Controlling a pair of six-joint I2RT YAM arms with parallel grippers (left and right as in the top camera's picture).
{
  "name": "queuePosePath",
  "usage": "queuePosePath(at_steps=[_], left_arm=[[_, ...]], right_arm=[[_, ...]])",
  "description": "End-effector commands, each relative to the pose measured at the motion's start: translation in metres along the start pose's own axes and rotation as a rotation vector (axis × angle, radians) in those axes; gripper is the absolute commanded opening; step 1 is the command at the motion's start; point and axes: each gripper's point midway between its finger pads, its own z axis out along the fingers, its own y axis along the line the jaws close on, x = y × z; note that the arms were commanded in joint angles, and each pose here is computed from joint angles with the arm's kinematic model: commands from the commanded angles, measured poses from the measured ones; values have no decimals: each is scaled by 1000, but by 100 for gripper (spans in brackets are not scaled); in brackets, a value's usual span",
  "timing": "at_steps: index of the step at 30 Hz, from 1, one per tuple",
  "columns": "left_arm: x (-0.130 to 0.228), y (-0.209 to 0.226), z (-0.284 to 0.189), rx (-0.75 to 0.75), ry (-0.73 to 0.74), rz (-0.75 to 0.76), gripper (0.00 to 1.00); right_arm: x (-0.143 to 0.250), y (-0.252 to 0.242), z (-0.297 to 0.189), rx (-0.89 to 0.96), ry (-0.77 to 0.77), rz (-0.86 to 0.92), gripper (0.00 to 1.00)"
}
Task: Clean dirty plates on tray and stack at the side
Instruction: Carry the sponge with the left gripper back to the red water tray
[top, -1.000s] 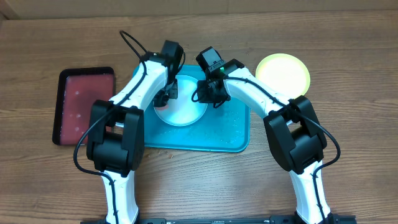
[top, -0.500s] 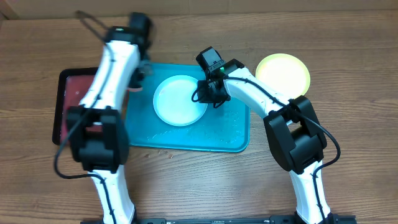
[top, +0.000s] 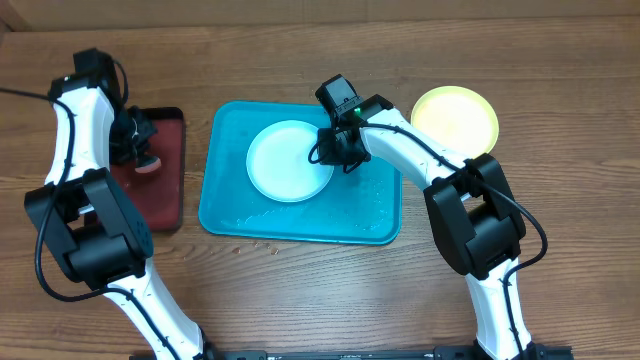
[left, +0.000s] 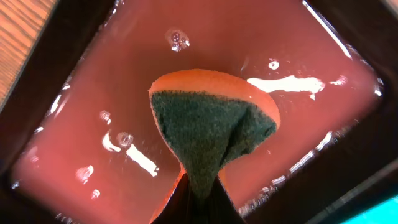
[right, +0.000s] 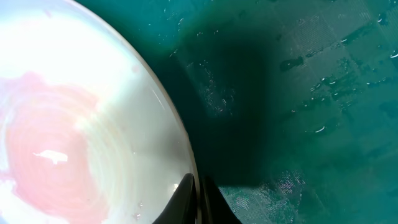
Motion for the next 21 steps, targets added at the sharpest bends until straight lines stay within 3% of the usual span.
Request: queuePosePath(at_steps=[1,5,9,10,12,21], left_arm=[[11,-5,12,37,26,-12,4],[16,-4,28,34,19,-11,10],[12,0,31,34,8,-22,8],[11,1,31,35,9,-28,10],[10,4,31,39,11,-37,31],[-10,-1,-18,153,38,-63,38]], right_arm=[[-7,-6,-4,22,-31,4,4],[-6,-7,-4,24,-26,4,4],[-5,-7,-4,26,-22,4,4],[-5,-7,-4,26,-23,4,4],[-5,-7,-4,25,-24,4,4],[-5,-7,-4,26,-23,4,4]])
